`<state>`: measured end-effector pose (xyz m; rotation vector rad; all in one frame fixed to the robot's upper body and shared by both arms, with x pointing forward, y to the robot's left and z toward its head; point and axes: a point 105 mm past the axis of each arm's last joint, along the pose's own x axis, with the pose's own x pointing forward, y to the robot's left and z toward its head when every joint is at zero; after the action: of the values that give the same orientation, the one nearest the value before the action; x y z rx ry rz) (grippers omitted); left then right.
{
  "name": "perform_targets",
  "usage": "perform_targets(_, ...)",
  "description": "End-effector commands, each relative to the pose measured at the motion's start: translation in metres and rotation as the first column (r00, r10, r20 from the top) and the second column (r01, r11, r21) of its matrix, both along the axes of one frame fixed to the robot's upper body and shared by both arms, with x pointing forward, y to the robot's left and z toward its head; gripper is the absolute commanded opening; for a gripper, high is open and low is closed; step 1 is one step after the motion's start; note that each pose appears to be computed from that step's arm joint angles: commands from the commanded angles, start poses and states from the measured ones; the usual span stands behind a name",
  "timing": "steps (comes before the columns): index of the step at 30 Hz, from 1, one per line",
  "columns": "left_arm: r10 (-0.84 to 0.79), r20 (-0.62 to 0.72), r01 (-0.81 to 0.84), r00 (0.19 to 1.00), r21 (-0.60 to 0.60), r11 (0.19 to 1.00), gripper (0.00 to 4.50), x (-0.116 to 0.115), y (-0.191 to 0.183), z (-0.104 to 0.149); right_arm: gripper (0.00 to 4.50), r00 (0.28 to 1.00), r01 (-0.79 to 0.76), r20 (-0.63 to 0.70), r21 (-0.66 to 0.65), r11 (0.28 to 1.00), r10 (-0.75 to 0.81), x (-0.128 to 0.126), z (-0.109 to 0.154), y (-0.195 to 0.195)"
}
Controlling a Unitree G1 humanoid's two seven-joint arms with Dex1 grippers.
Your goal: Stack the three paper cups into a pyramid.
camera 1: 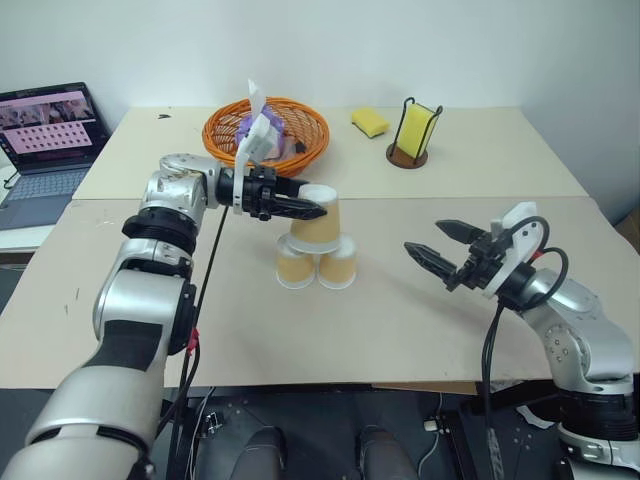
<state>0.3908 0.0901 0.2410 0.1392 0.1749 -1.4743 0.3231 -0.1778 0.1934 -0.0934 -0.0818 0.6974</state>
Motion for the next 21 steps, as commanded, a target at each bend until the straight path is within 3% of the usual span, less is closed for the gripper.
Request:
perform_targets(1, 0.007, 0.043, -0.006, 0.999, -0.016, 1.000, 2.49, 0.001, 0.001, 0.009, 4.50, 0.998, -0.001, 0.065, -0.008, 1.000, 0.001, -0.005, 0.018, -0.002)
perform_targets(3, 0.012, 0.047, -0.011, 0.999, -0.017, 1.000, 3.48, 0.002, 0.001, 0.009, 4.50, 0.998, 0.001, 0.066, -0.008, 1.000, 0.000, -0.004, 0.018, -0.002)
perform_targets(6, 0.019, 0.052, -0.018, 0.998, -0.021, 1.000, 4.46, 0.003, 0.001, 0.010, 4.50, 0.998, 0.002, 0.066, -0.011, 1.000, -0.001, -0.004, 0.018, -0.002)
perform_targets(21, 0.011, 0.066, -0.005, 0.998, -0.084, 0.996, 4.46, -0.001, 0.009, 0.031, 4.50, 0.998, -0.020, 0.052, -0.023, 1.000, 0.022, -0.001, 0.015, -0.001)
